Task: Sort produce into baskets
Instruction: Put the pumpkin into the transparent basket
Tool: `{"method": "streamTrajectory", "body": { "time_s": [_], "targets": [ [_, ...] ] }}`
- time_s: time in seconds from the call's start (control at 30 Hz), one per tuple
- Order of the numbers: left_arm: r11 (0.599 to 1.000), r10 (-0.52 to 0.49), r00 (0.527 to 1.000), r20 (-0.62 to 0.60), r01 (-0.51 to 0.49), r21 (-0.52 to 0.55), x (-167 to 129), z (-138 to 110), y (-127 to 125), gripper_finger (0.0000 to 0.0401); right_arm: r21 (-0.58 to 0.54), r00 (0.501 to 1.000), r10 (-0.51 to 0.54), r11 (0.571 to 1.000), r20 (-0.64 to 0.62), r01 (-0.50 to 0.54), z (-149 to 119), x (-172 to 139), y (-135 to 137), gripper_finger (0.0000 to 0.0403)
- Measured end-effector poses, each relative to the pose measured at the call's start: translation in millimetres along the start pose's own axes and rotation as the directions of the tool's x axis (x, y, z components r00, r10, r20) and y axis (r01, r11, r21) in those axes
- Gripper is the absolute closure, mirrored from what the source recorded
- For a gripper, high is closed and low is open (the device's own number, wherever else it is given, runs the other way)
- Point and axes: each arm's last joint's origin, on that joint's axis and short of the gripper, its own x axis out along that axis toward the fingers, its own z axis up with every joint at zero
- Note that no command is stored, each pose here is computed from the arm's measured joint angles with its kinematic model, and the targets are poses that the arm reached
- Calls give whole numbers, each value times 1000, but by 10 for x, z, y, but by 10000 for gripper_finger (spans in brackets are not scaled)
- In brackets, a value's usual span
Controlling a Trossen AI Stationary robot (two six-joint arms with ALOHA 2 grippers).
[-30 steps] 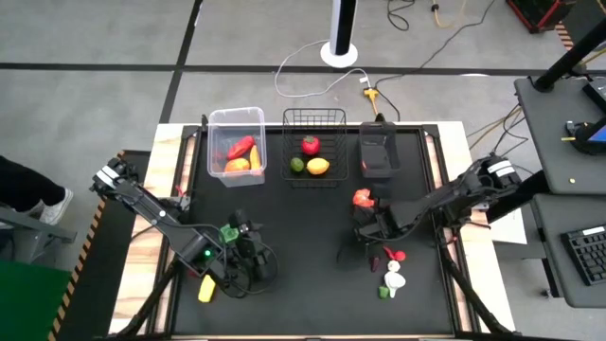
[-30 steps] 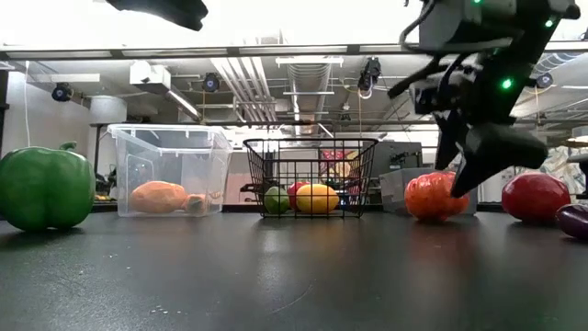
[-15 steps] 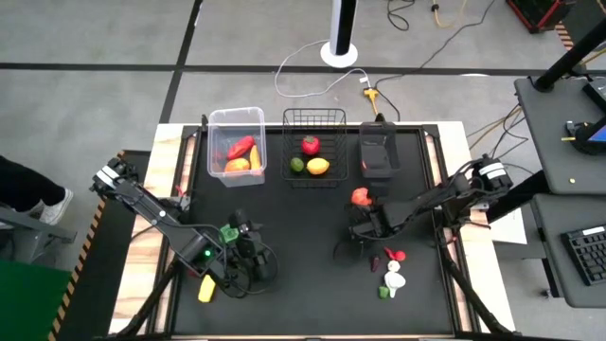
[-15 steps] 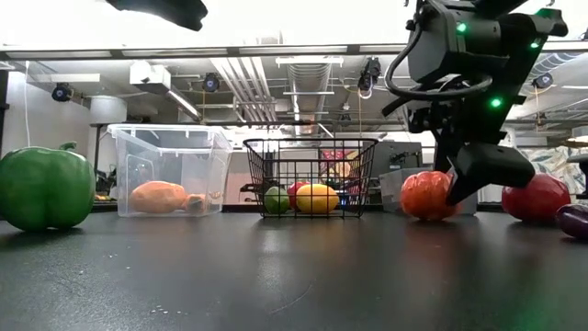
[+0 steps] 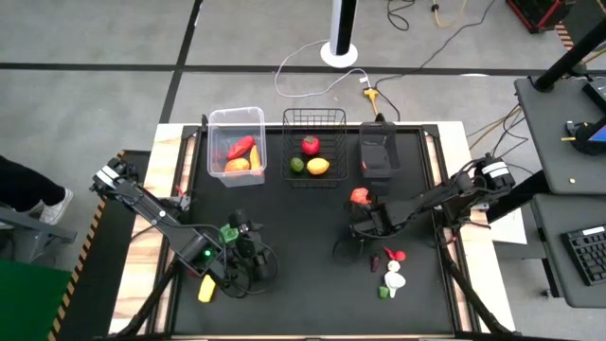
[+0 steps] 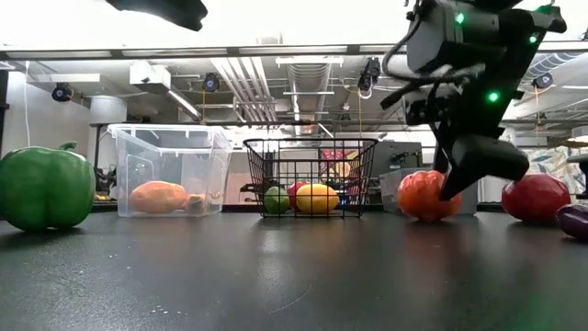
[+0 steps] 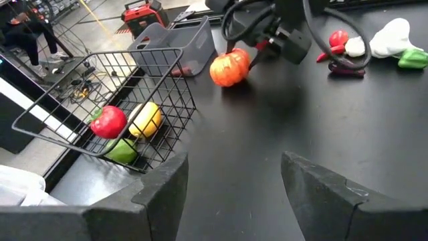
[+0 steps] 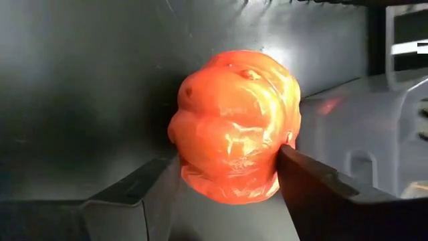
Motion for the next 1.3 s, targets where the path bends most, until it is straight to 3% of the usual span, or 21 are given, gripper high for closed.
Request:
{"method": "streamTrajectory", "body": {
  "time_s": [0.17, 0.3, 0.5, 0.73, 0.93, 1.17, 1.3],
  "targets": [
    [1000, 0, 1000, 0, 0, 1, 2, -5, 0, 180, 122, 987, 142, 981, 74, -150, 33, -176, -79, 181],
    [1000, -27, 1000, -16, 27, -2, 19, -44, -16, 180, 193, 939, 275, 929, 206, -315, 112, -346, -142, 182],
    [967, -253, 966, -49, 254, 24, 65, -110, -144, 180, 188, 797, 412, 826, 441, -531, 184, -488, -176, 182],
    [872, -487, 863, 135, 473, 122, 129, -118, -278, 180, 102, 606, 468, 732, 643, -673, 203, -506, -77, 182],
    [804, -592, 754, 283, 578, 142, 269, -149, -205, 180, -10, 433, 472, 685, 768, -729, 248, -551, 46, 182],
    [777, -596, 689, 412, 624, 81, 426, -217, -43, 180, -120, 298, 453, 691, 840, -712, 317, -597, 207, 182],
    [773, -590, 675, 444, 631, 66, 444, -228, -7, 180, -159, 254, 452, 695, 855, -701, 341, -594, 302, 182]
  ]
}}
